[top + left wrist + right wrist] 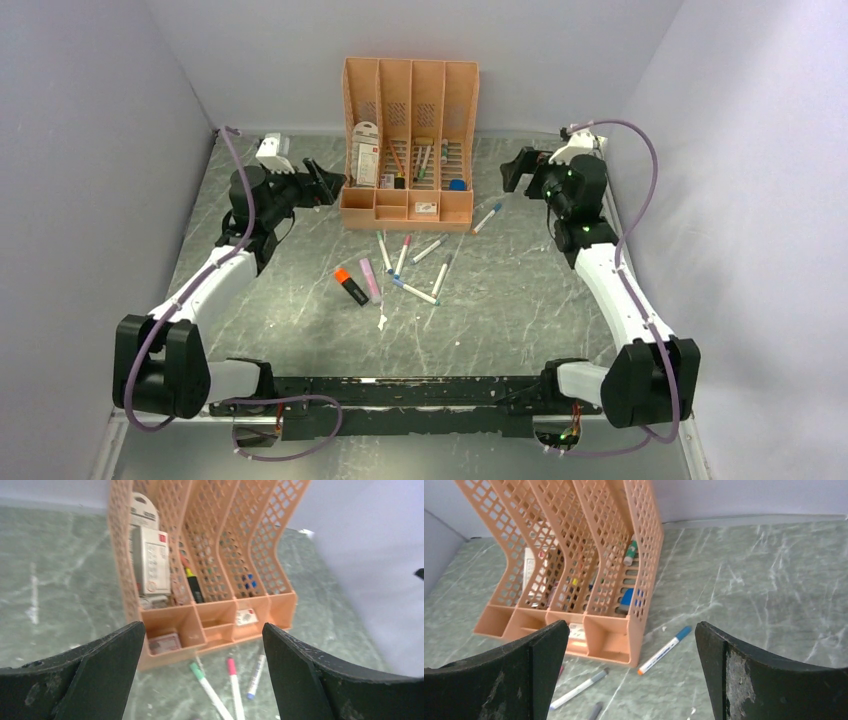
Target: Open the pen caps
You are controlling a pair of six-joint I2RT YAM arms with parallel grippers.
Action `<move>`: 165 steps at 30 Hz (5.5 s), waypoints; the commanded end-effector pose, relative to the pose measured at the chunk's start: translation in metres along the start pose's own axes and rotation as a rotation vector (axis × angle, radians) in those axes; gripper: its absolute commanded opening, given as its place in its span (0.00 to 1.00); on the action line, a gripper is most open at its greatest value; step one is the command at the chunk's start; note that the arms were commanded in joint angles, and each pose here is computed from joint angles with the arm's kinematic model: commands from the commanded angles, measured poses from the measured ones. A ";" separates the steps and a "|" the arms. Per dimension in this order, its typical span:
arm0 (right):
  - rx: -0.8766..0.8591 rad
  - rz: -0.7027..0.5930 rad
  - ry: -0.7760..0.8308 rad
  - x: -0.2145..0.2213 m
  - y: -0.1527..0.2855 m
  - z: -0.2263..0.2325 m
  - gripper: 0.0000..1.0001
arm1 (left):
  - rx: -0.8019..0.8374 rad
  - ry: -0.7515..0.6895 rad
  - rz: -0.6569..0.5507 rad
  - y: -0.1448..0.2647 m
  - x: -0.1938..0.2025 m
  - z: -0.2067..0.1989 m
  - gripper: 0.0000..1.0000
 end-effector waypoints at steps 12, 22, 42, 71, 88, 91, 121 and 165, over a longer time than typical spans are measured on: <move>0.038 0.458 -0.256 0.052 0.038 0.010 1.00 | 0.190 0.272 0.284 0.040 0.012 -0.040 0.99; -0.048 0.653 -0.397 0.115 0.041 0.026 1.00 | 0.376 0.294 0.320 0.068 0.013 -0.067 0.99; 0.610 0.581 -0.135 0.126 -0.046 -0.056 0.70 | 0.251 0.277 0.464 0.109 0.030 -0.071 0.99; 0.702 0.768 -0.088 0.219 -0.076 -0.051 0.45 | 0.159 0.214 0.444 0.113 0.030 -0.059 0.99; 0.559 0.738 -0.013 0.179 -0.008 -0.039 0.00 | 0.269 0.268 0.458 0.105 0.042 -0.069 0.99; 0.469 0.713 -0.011 0.154 0.010 -0.023 0.00 | 0.320 0.314 0.456 0.104 0.045 -0.075 0.99; -0.603 0.914 -0.216 0.168 0.136 0.213 0.00 | 0.452 0.535 0.392 0.114 0.078 -0.106 0.99; -0.623 1.005 -0.151 0.216 0.140 0.244 0.00 | 0.410 0.604 0.503 0.094 0.108 -0.120 0.29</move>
Point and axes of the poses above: each gripper's point midway between its finger pads, its own y axis back along the fingers, its own z axis along the line the jaws close on, x = y × z, the point moved 4 cm from there along y, back along the fingers, and after that the axes turned 8 degrees about -y, right-handed, at the moved point
